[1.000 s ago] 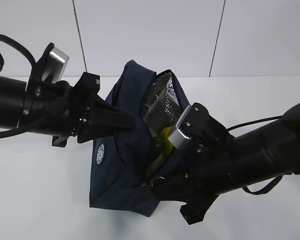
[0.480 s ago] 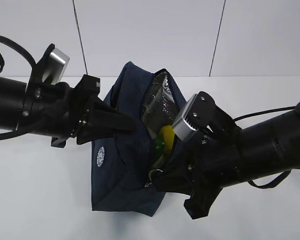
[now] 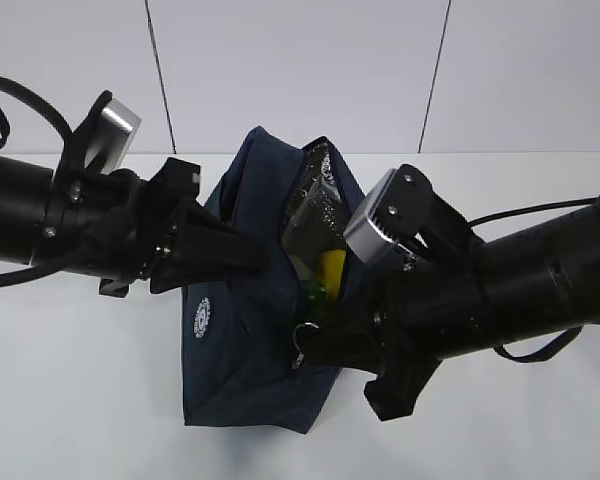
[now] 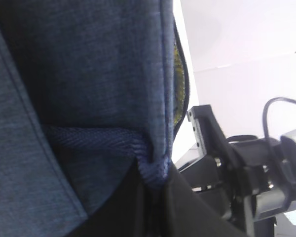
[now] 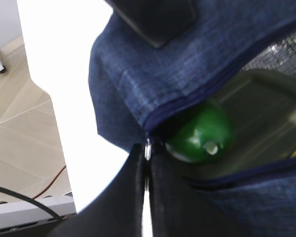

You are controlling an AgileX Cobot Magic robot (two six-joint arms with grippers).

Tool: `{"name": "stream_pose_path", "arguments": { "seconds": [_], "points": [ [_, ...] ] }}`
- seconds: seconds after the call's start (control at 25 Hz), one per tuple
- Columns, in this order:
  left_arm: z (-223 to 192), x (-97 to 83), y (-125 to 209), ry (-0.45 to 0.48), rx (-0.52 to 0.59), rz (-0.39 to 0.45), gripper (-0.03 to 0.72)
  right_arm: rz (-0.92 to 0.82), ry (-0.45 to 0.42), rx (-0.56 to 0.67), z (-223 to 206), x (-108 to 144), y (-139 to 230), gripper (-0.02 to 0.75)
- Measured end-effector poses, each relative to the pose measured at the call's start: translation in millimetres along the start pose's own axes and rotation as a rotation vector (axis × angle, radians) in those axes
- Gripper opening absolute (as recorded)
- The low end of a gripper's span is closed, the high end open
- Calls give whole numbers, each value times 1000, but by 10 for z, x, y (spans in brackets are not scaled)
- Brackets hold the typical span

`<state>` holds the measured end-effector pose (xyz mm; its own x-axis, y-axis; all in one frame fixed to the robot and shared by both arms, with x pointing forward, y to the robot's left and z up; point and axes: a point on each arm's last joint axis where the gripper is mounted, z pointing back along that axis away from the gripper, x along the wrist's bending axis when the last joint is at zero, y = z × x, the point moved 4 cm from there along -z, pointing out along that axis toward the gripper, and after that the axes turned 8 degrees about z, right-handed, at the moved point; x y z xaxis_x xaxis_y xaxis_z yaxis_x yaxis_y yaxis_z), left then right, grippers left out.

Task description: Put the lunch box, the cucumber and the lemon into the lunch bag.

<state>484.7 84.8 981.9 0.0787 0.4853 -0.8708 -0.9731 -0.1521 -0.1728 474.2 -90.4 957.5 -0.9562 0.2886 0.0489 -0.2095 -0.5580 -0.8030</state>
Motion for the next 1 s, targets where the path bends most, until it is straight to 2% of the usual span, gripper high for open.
{"name": "stream_pose_path", "arguments": {
  "seconds": [0.2,0.52,1.0],
  "points": [
    [0,15,-13,-12,-10,-3,11,19,16,-27,23,-52,-125,8],
    [2,44,-45,-34,-34,-5,11,63,37,-57,172,2,-244,8],
    [4,69,-66,-53,-50,-10,11,118,111,-120,337,-60,-512,8]
  ]
}}
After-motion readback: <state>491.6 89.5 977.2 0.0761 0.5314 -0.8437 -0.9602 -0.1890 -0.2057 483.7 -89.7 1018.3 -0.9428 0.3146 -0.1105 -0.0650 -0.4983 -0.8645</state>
